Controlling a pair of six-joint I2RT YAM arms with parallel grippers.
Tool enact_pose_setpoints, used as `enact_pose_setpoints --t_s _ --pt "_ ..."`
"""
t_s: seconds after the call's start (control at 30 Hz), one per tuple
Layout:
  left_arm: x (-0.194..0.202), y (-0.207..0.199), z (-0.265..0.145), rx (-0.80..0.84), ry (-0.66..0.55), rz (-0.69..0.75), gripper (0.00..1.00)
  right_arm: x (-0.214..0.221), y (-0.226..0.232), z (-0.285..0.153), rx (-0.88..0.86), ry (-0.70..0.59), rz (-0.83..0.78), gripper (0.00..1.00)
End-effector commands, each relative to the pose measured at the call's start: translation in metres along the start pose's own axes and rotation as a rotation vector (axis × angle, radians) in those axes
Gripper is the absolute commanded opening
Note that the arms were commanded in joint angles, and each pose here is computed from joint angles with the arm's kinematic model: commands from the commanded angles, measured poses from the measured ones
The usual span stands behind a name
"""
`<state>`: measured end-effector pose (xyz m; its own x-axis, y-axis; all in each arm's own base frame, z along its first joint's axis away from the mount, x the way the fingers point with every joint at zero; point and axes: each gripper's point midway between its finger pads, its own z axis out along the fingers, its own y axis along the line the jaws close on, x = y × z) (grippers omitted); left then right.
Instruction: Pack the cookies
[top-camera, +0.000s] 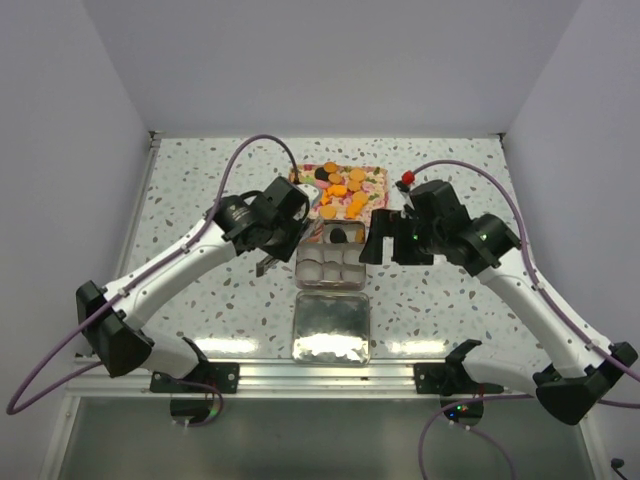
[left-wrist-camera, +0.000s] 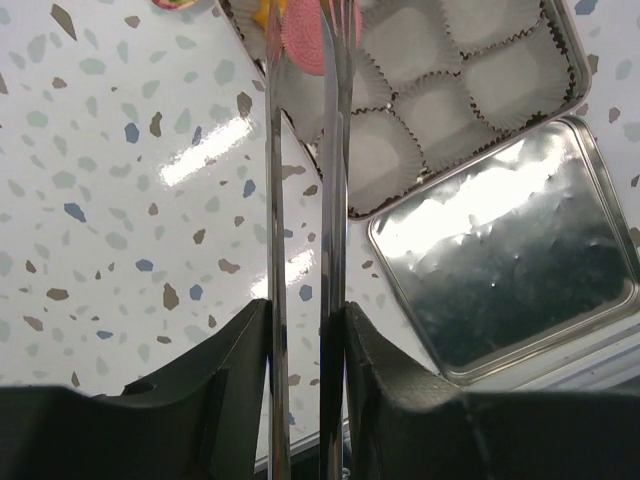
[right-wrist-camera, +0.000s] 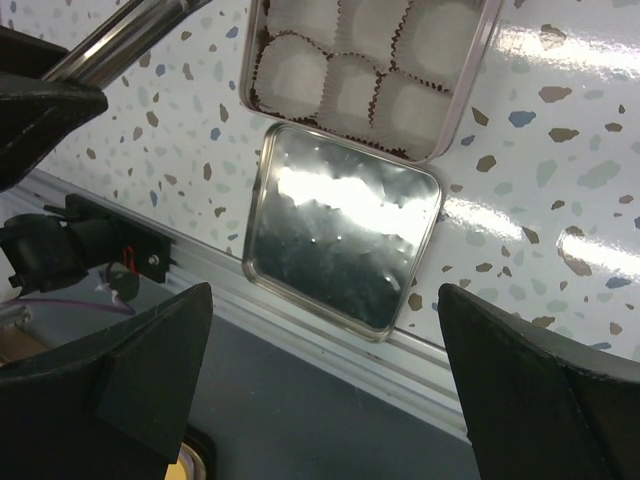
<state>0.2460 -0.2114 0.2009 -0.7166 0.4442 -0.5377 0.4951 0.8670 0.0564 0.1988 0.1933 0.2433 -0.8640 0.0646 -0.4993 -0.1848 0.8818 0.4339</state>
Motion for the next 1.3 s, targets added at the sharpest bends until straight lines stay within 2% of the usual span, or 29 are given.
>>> enact_pose_setpoints --t_s 0.0,0.27,0.43,0.63,0.87,1.27 --pt "0.006 -0.01 -0.006 0.06 -0.026 -0.024 0.37 -0.003 0.006 0.003 -0.036 -0.01 -0.012 0.99" --pt "0.02 -0.016 0.009 0.081 0.004 -0.019 0.37 0.001 0.002 0.002 -0.026 0.002 -0.009 0.99" --pt "0.022 -0.012 0.018 0.048 0.005 -0.025 0.43 0.005 0.0 0.0 -0.023 0.002 -0.01 0.99" --pt "0.022 -0.008 0.026 0.018 0.018 -0.025 0.45 0.008 -0.003 0.002 -0.015 0.004 -0.001 0.99" --pt "0.008 0.0 0.022 -0.033 -0.021 -0.036 0.48 0.007 -0.004 0.006 -0.012 0.005 -0.002 0.99" --pt "-0.007 0.002 0.024 -0.06 -0.015 0.001 0.52 0.0 -0.003 0.012 0.004 0.004 -0.017 0.99"
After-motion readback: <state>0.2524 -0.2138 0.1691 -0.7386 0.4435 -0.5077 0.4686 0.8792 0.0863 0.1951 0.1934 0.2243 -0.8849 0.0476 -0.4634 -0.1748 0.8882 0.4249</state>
